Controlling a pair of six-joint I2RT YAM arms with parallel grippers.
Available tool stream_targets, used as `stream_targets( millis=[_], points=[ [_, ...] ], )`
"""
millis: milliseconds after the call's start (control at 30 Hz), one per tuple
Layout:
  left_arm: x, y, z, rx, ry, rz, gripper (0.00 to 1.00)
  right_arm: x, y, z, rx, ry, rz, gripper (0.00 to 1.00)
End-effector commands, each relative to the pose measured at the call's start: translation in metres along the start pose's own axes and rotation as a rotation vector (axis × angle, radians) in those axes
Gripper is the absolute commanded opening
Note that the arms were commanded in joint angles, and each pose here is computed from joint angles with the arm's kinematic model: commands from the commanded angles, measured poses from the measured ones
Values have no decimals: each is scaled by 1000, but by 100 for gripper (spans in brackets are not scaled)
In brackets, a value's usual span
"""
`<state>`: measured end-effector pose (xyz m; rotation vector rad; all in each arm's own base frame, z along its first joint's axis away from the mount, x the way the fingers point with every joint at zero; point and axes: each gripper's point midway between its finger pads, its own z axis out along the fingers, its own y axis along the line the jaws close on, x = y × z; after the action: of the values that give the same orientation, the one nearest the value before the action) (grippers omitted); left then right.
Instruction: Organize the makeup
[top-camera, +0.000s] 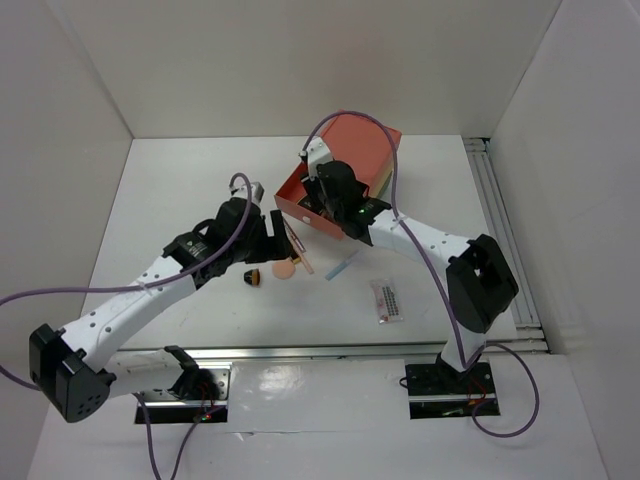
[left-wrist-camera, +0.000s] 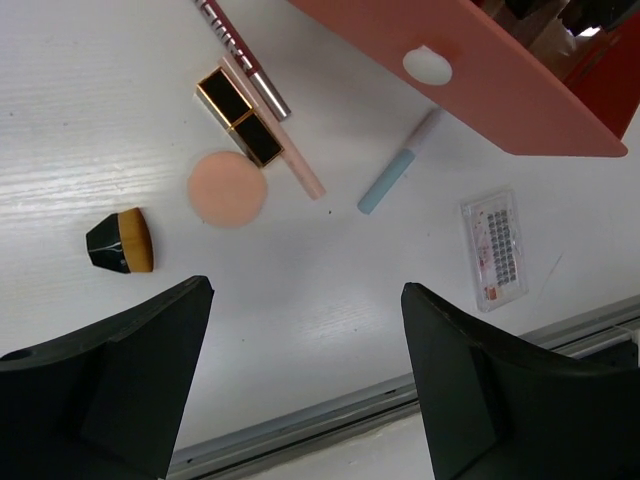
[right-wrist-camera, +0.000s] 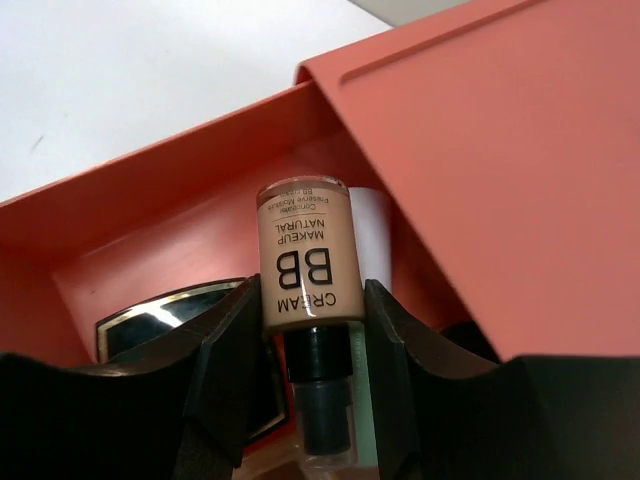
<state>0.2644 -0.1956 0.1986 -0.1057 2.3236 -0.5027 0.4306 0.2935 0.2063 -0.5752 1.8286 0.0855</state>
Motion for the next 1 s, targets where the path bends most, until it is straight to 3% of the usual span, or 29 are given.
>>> stream_targets(
  millis=[0, 133, 167, 267, 300, 400, 500, 633, 700, 767, 833, 867, 933, 967],
  points=[
    [-28, -26, 1, 87, -65, 21, 89, -42, -26, -9, 105, -102, 33, 21],
    [-29, -31, 11, 91, -52, 23, 89, -31, -28, -10, 119, -85, 28, 38],
    [-29, -31, 11, 91, -52, 23, 88, -36, -30, -14, 120, -96, 32, 51],
    [-30, -35, 18, 98, -46, 23, 84, -43, -24, -22, 67, -106, 30, 69],
    [-30, -35, 22, 96, -43, 24, 84, -57, -18, -30, 8, -138, 22, 80],
    [-32, -38, 30, 97, -45, 23, 80, -97, -3, -52, -130, -244, 43, 92],
    [-28, -40, 42, 95, -27, 26, 77, -120, -13, -60, -179, -293, 77, 93],
    [-31, -47, 54, 109, -30, 25, 67, -142, -59, -53, -111, -317, 119, 96],
    [-40, -54, 56, 122, -47, 22, 63, -120, -95, -26, -70, -234, 141, 96],
    [-39, -57, 63, 122, -32, 24, 62, -124, -141, -13, -31, -230, 170, 96],
    [-41, -59, 67, 120, -29, 25, 62, -98, -155, 19, -70, -164, 182, 96],
    [-42, -61, 71, 118, -27, 25, 60, -111, -185, 21, -47, -194, 176, 96],
    [-44, -60, 74, 109, -30, 25, 59, -84, -199, 55, -85, -140, 194, 90],
    [-47, -63, 73, 114, -37, 24, 59, -95, -222, 55, -74, -162, 208, 88]
  ],
)
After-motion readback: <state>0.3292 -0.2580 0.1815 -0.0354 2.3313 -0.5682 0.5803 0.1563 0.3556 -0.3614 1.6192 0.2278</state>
